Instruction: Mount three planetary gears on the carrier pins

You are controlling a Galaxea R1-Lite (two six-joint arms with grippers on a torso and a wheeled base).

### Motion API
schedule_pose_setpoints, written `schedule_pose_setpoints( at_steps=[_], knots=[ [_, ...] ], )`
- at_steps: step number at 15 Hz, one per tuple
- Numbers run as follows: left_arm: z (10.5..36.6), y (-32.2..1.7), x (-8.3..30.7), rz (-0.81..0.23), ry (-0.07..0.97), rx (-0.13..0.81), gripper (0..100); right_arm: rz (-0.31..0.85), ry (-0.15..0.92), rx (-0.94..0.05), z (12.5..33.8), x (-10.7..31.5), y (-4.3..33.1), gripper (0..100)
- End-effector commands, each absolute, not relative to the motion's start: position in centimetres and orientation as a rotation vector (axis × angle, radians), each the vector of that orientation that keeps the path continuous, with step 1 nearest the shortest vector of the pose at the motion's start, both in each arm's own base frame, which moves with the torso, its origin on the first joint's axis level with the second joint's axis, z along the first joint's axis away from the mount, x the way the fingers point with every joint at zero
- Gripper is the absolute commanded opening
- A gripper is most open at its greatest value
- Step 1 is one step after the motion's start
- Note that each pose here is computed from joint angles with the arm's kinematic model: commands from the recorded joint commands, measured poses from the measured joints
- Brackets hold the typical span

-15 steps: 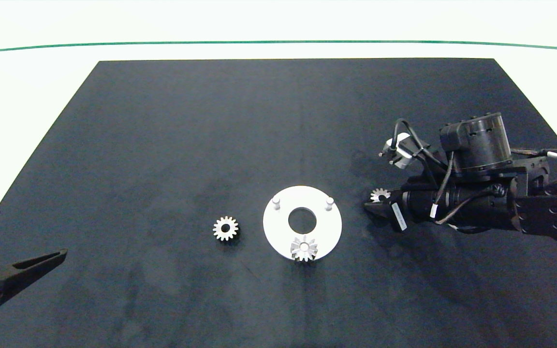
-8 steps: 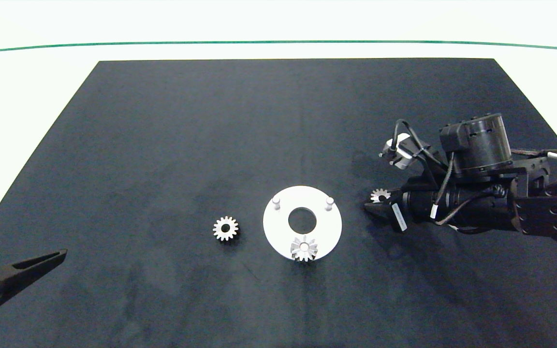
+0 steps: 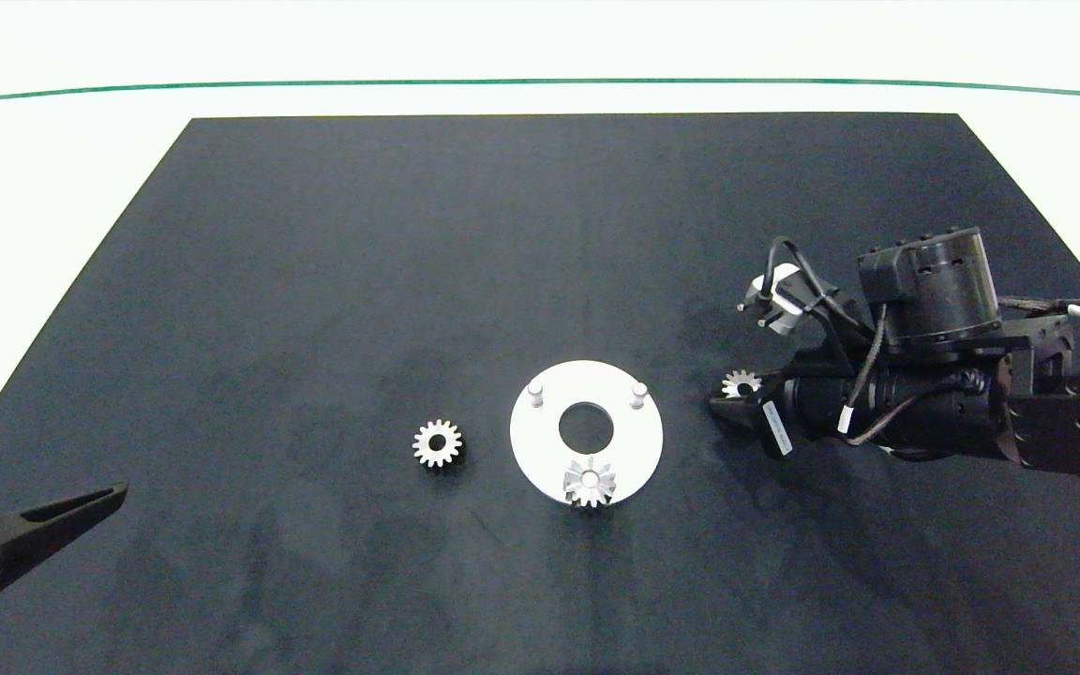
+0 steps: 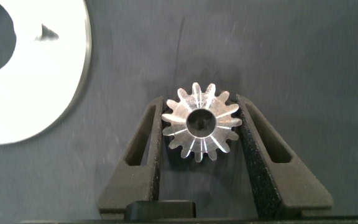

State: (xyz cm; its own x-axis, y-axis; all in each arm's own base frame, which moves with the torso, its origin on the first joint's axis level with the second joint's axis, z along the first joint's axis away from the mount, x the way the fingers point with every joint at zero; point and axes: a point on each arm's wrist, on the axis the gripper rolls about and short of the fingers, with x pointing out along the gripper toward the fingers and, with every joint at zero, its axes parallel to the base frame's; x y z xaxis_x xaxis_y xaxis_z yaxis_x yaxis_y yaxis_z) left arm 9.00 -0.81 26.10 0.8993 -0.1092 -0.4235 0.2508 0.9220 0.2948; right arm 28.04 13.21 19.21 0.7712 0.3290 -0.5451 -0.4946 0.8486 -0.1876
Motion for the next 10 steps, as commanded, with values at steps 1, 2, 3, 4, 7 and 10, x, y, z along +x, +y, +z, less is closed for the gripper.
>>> schedule_pose_setpoints(
  at_steps=[1,2,3,4,7,10],
  knots=[
    [26.1,-0.8,8.9,-0.192,0.412,0.355,100,0.460,0.481,-0.336,20.3,27.4,13.4,1],
    [26.1,-0.8,8.9,-0.193,0.414,0.354,100,0.465,0.453,-0.342,21.1,27.1,13.5,1],
    [26.1,-0.8,8.9,-0.194,0.414,0.355,100,0.467,0.441,-0.345,21.5,26.9,13.4,1],
    [26.1,-0.8,8.9,-0.193,0.412,0.355,100,0.481,0.413,-0.353,22.3,26.5,13.9,1],
    [26.1,-0.8,8.8,-0.196,0.417,0.356,100,0.524,0.399,-0.375,23.4,25.6,15.7,1],
    [26.1,-0.8,8.7,-0.199,0.425,0.356,100,0.584,0.375,-0.384,24.0,25.3,17.8,1]
  ],
)
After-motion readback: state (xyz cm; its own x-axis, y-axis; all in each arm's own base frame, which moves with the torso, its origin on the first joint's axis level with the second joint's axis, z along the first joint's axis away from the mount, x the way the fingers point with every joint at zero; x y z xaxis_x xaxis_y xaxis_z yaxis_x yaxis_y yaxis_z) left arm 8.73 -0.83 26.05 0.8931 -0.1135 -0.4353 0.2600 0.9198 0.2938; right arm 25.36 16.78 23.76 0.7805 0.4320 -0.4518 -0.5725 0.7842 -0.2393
